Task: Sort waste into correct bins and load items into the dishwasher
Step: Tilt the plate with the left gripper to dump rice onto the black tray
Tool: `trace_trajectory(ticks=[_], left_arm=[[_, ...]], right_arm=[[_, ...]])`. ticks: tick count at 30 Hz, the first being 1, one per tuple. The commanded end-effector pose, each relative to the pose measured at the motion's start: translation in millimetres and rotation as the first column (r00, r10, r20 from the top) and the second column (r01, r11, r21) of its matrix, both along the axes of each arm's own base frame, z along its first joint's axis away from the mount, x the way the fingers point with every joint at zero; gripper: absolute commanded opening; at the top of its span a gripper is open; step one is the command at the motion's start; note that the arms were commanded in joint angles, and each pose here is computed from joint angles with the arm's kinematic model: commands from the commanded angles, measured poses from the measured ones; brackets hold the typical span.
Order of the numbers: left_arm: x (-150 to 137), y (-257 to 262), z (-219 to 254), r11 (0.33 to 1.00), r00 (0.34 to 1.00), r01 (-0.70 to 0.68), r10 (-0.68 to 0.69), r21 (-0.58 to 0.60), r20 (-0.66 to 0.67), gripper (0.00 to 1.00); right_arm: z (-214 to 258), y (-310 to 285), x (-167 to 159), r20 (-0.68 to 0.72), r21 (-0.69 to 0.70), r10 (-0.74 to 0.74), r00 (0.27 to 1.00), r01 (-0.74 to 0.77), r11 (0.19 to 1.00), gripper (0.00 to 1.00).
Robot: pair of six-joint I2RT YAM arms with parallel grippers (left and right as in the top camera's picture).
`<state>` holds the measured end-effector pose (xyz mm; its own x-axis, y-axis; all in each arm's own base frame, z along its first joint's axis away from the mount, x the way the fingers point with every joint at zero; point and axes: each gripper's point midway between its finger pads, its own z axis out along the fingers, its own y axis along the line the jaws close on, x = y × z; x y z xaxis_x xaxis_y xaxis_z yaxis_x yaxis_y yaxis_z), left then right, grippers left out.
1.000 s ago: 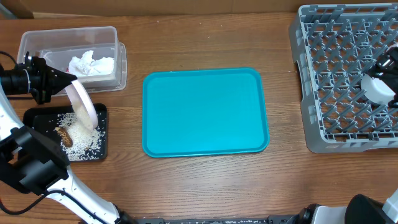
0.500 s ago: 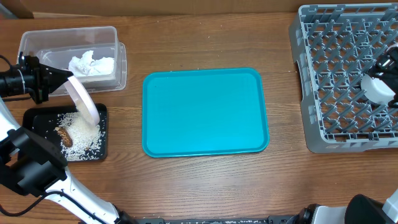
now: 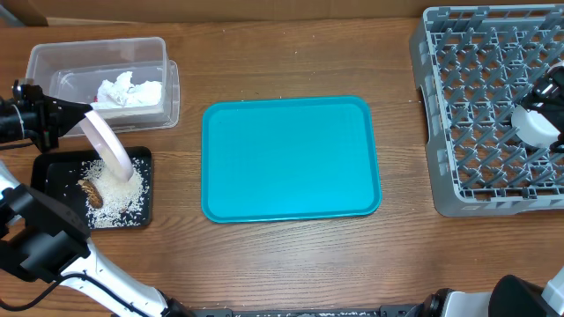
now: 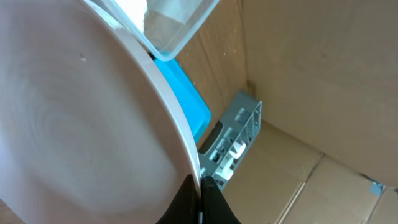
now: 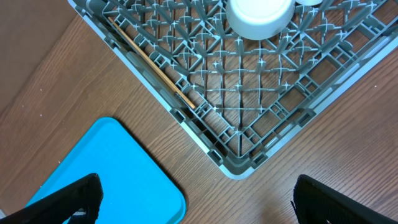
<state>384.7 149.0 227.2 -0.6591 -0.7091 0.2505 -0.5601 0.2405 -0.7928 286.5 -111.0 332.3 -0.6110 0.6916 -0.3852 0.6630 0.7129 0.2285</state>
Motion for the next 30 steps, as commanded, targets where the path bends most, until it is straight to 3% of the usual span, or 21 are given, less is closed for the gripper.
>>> trace_trajectory(ticks=[1,5,9,13,30], left_arm=[[-6.9,23.5,-6.0,0.995,0.999,-0.041,0.044,0.086,-0.025,0.04],[-22.0,40.5,-14.9,0.989,0.996,-0.049,0.059,0.141,-0.066,0.04],[-38.2,54.4,-31.2,0.975,0.973,-0.075,0.118,0.209,-0.2,0.04],[-19.0,33.1,-1.3,0.996,0.999,-0.03,0.029,0.085,0.024,0.04],[-15.2,28.3,1.2,0.99,0.992,0.039,-0.054,0.135,0.112,0.04]], right_arm=[[5.1,-2.7,0.4,0.017,-0.013,-0.008,1.0,0.009,1.0,1.0],[5.1,-2.7,0.4,0.017,-0.013,-0.008,1.0,0.009,1.0,1.0],[5.0,-2.6,0.3,0.017,-0.013,-0.008,1.0,0.009,1.0,1.0],[5.1,-2.7,0.4,0.017,-0.013,-0.008,1.0,0.009,1.0,1.0],[5.1,-2.7,0.4,0.017,-0.013,-0.008,1.0,0.009,1.0,1.0]])
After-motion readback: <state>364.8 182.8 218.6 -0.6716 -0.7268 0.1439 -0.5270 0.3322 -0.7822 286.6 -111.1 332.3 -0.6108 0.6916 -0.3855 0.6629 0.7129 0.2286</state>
